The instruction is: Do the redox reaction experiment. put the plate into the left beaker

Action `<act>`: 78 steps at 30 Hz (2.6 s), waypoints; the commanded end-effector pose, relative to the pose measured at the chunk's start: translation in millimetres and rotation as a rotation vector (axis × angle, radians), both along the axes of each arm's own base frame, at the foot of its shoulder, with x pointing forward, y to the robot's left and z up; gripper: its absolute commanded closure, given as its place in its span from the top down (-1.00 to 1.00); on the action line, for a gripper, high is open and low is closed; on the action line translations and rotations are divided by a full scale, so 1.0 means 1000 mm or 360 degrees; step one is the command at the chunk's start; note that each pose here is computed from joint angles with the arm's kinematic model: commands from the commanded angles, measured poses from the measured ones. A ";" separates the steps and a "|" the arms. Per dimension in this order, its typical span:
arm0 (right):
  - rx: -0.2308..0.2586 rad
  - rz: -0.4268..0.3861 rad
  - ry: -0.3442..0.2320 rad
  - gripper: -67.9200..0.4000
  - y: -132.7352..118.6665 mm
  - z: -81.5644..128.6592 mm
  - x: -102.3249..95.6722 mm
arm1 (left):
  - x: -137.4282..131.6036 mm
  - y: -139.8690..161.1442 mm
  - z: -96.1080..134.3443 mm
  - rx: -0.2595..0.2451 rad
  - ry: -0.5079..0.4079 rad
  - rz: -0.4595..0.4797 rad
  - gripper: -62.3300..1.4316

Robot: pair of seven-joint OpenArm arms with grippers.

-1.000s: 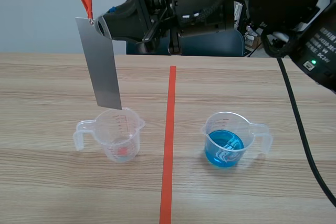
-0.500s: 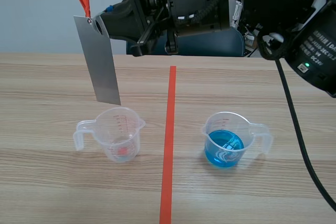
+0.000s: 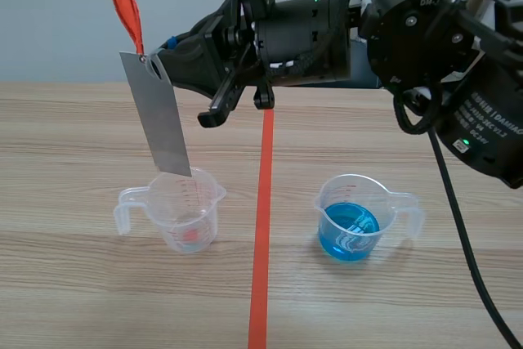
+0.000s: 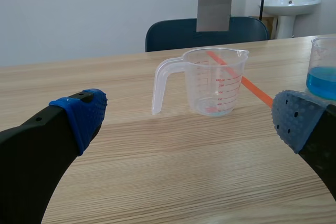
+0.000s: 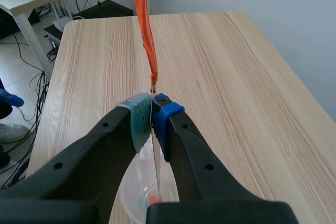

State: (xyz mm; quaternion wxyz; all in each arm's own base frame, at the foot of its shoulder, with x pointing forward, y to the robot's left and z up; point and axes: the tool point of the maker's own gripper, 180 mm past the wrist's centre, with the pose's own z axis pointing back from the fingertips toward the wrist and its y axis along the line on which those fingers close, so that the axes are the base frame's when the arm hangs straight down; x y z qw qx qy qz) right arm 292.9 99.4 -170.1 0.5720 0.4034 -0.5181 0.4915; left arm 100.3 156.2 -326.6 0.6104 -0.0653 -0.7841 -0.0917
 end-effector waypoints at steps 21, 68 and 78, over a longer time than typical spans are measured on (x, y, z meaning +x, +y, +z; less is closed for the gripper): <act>-0.0032 -0.0049 0.0100 -0.97 0.013 -0.042 0.018 | 0.003 0.002 0.007 0.0000 -0.0057 0.0011 1.00; -0.0016 -0.0027 0.0020 0.64 0.006 -0.087 0.027 | 0.003 0.002 0.007 0.0000 -0.0057 0.0011 1.00; -0.0040 -0.0026 0.0006 1.00 0.004 -0.085 0.028 | 0.003 0.002 0.007 0.0000 -0.0057 0.0011 1.00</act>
